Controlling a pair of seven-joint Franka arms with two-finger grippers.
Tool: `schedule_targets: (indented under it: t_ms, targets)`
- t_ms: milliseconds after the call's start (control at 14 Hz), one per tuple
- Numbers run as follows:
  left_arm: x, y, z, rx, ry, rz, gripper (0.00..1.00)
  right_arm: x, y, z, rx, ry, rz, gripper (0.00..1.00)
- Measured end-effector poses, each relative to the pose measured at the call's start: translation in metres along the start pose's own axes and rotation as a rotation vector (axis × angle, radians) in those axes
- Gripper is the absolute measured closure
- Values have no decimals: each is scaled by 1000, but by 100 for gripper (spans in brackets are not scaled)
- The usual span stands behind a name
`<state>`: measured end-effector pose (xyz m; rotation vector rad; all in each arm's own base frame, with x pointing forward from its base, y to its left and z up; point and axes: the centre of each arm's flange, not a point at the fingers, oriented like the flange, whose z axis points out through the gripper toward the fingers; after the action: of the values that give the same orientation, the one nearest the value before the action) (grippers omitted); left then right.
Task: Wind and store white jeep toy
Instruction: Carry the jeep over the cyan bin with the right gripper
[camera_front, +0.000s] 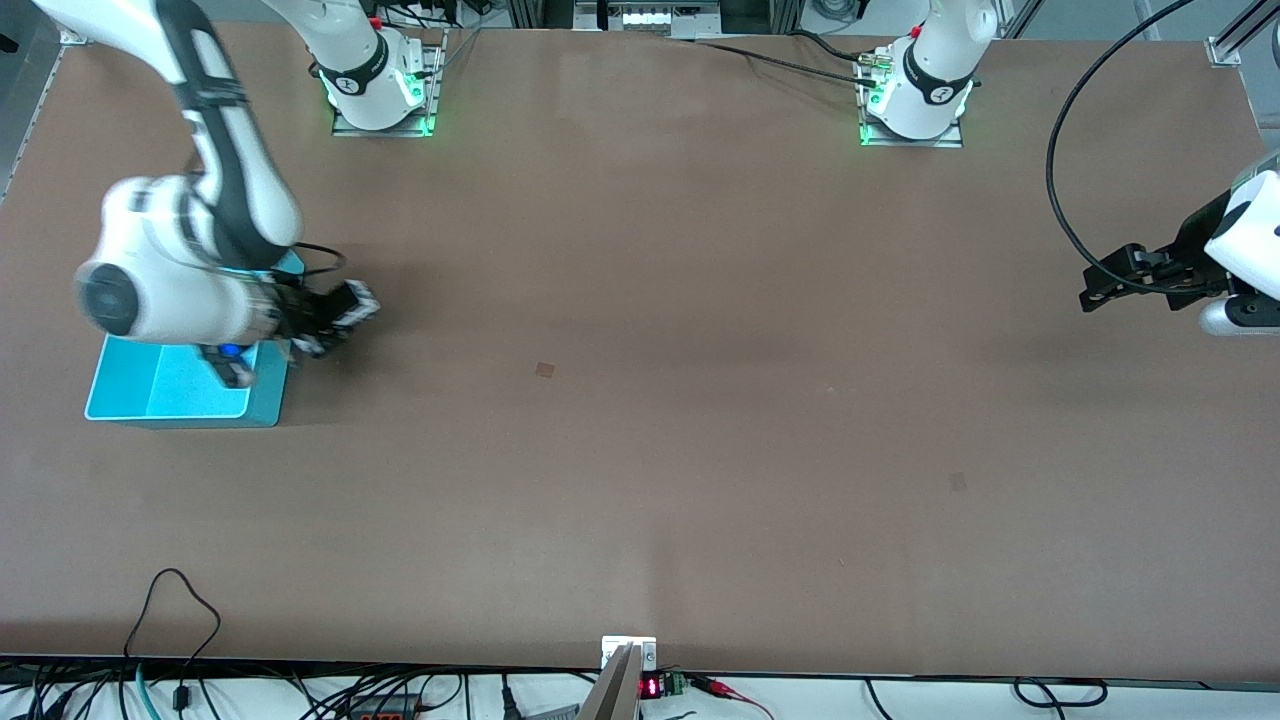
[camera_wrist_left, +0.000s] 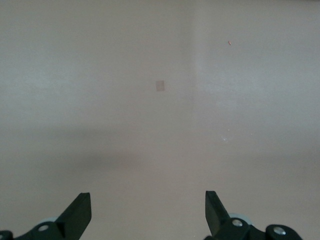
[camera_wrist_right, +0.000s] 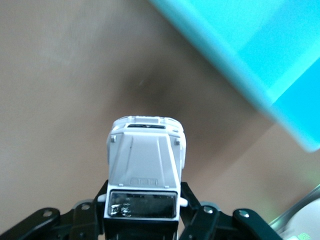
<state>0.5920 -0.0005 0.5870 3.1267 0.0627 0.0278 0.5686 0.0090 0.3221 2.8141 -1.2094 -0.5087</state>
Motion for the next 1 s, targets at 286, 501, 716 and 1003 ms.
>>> schedule_targets:
  t_ms: [286,501,716,1003]
  targets:
    - [0,0,0,0,0,0,0,36,68,-42,-34,60,-323,44]
    - [0,0,0,0,0,0,0,68,117,-51,-70,73,-562,44]
    - [0,0,0,0,0,0,0,101,156,-43,-88,86,-691,44]
    - [0,0,0,0,0,0,0,126,147,-10,-91,116,-760,44]
